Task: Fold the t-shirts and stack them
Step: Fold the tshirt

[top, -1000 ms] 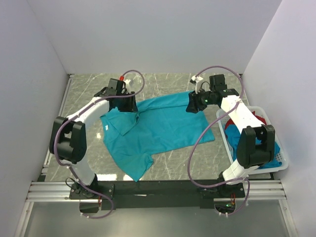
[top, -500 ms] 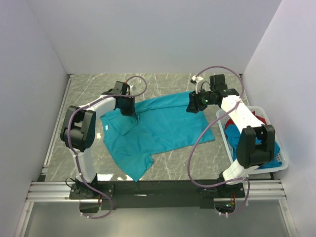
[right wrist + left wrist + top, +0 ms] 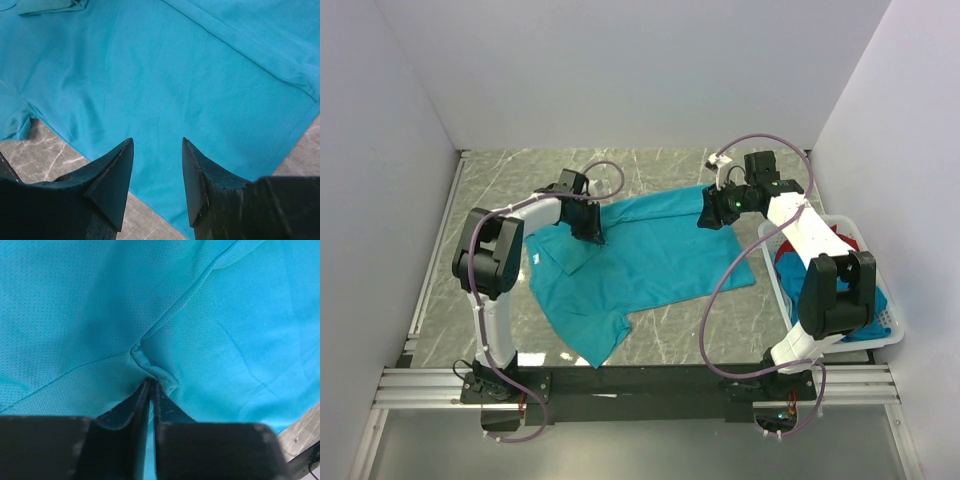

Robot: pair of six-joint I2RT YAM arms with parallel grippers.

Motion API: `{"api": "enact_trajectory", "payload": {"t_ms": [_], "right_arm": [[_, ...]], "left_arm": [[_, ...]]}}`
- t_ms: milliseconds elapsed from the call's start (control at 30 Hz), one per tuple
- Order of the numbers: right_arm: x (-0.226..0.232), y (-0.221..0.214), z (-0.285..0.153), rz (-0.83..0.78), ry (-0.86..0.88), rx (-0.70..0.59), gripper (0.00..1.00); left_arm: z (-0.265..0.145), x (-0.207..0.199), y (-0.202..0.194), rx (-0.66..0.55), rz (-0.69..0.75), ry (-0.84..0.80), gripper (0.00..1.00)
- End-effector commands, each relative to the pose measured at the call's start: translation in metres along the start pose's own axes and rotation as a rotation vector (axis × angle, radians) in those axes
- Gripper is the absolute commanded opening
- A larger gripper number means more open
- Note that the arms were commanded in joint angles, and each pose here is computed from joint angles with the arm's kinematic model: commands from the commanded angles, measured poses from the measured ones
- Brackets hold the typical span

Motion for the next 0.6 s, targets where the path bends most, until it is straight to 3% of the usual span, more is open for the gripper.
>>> {"api": "enact_trajectory", "payload": {"t_ms": [0, 33, 133, 233, 400, 567], "right_arm": [[-0.003, 0.003, -0.001, -0.017, -0.003, -0.011, 0.51], [-0.004, 0.003, -0.001, -0.014, -0.004, -0.008, 0.51], [-0.01, 0.003, 0.006, 0.011, -0.019, -0.002, 0.49], [-0.026, 0.007, 0.017, 0.042, -0.064, 0.041, 0.4], [-0.066, 0.03, 0.036, 0.012, -0.227, 0.13, 0.22], [-0.111, 0.036, 0.065, 0.013, -0.355, 0.234, 0.19]], "left_arm": [[-0.014, -0.009, 0.021, -0.073, 0.042, -0.009, 0.17], [-0.025, -0.013, 0.028, -0.111, 0.046, -0.003, 0.27], [-0.056, -0.013, 0.05, -0.242, 0.048, 0.045, 0.45], [-0.089, -0.003, 0.065, -0.361, 0.018, 0.082, 0.54], [-0.121, 0.032, 0.064, -0.453, -0.099, 0.131, 0.53], [-0.128, 0.082, 0.042, -0.468, -0.268, 0.179, 0.46]]}}
Point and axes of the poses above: each gripper's point midway between its finger pads, its own z axis out along the fingers, its own x axis along the line the jaws close on, y = z × x, the point moved 4 cm from there along -z, back along the fingers, and after that the axes turned 7 degrees about z, right-handed, at the moved point
